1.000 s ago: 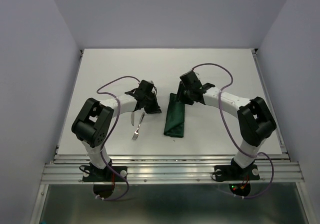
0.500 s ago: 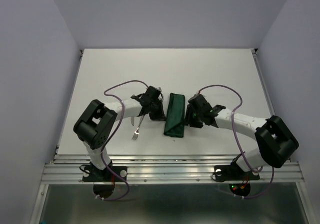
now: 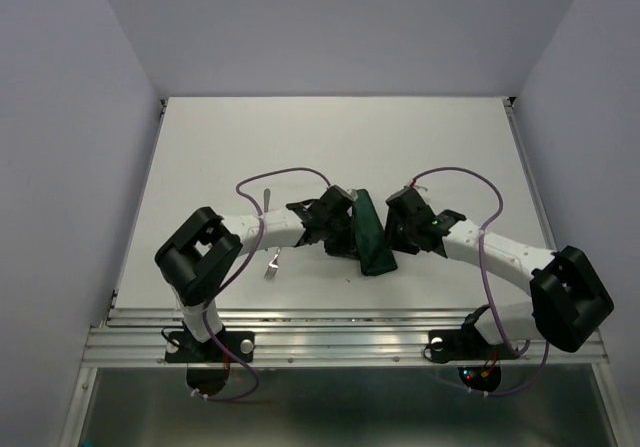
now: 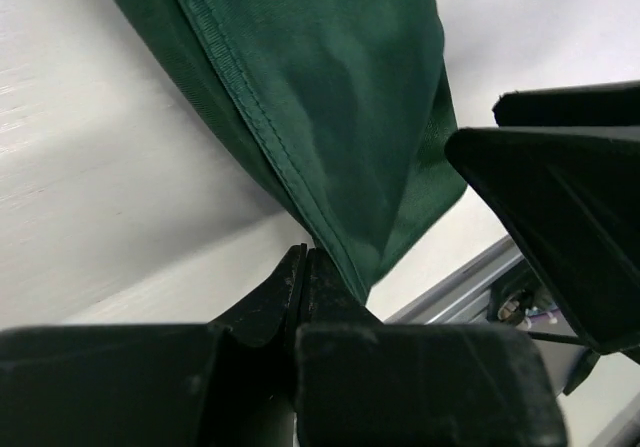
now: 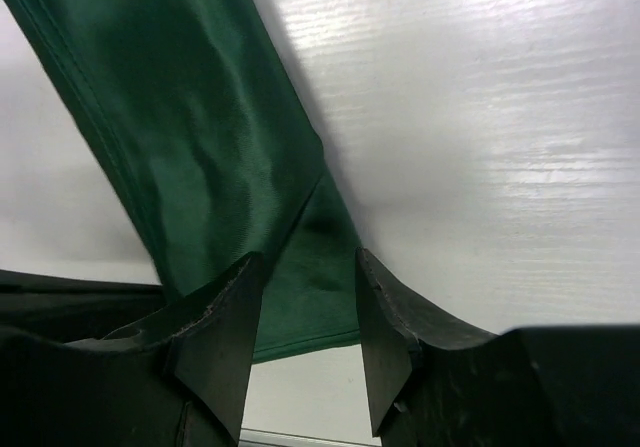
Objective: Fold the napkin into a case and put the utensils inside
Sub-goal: Smooth out the smaller rectangle-folded napkin at the center of the board.
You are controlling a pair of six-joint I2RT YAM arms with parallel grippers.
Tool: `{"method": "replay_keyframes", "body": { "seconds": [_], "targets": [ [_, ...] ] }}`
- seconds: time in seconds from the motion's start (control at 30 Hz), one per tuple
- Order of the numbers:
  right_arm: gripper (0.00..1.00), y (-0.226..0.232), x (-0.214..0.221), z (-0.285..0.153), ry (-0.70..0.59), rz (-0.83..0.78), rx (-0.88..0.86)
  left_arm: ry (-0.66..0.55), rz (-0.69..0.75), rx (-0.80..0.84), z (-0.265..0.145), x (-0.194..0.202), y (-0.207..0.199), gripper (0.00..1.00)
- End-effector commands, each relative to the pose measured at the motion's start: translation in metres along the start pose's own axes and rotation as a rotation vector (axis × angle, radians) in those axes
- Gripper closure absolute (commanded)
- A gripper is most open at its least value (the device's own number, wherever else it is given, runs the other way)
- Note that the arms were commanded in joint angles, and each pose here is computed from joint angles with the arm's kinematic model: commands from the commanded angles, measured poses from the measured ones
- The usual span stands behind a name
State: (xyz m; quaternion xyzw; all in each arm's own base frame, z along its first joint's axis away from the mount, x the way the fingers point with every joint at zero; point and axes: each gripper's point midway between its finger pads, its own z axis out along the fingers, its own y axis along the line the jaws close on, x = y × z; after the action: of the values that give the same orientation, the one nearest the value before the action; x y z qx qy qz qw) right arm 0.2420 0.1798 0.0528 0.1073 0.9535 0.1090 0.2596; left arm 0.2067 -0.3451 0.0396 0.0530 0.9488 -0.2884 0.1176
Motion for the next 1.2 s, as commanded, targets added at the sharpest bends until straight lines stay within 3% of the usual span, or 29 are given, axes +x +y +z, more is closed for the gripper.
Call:
{"method": "replay_keyframes", "body": {
  "seconds": [0.0, 0.1, 0.23, 0.33, 0.43, 0.6, 0.8, 1.17],
  "targets": [
    [0.53, -0.002, -0.036, -0.019, -0.111, -0.011, 0.025, -0.026, 0.017, 0.021, -0.01, -0.01, -0.016, 1.0],
    [0.52, 0.002, -0.038, -0.024, -0.102, -0.054, 0.011, -0.062, 0.043, -0.023, -0.018, -0.017, -0.01, 1.0],
    [0.38, -0.003, -0.026, -0.015, -0.032, -0.1, 0.046, -0.06, 0.057, -0.061, -0.015, -0.019, -0.003, 1.0],
    [0.36, -0.016, -0.027, -0.01, -0.058, -0.097, 0.103, -0.019, 0.047, -0.072, -0.005, -0.013, 0.002, 1.0],
    [0.43, -0.028, -0.039, -0.013, -0.098, -0.064, 0.135, 0.02, 0.036, -0.069, 0.004, -0.004, 0.006, 1.0],
    [0.62, -0.045, -0.047, -0.007, -0.111, -0.04, 0.199, 0.034, 0.04, -0.067, 0.01, -0.001, 0.006, 1.0],
    [0.77, -0.066, -0.029, 0.022, -0.037, -0.068, 0.302, 0.048, 0.043, -0.065, 0.017, 0.0, 0.004, 1.0],
    [0.82, -0.037, 0.005, 0.032, 0.062, -0.129, 0.138, 0.046, 0.058, -0.032, 0.018, -0.004, -0.012, 1.0]
  ]
}}
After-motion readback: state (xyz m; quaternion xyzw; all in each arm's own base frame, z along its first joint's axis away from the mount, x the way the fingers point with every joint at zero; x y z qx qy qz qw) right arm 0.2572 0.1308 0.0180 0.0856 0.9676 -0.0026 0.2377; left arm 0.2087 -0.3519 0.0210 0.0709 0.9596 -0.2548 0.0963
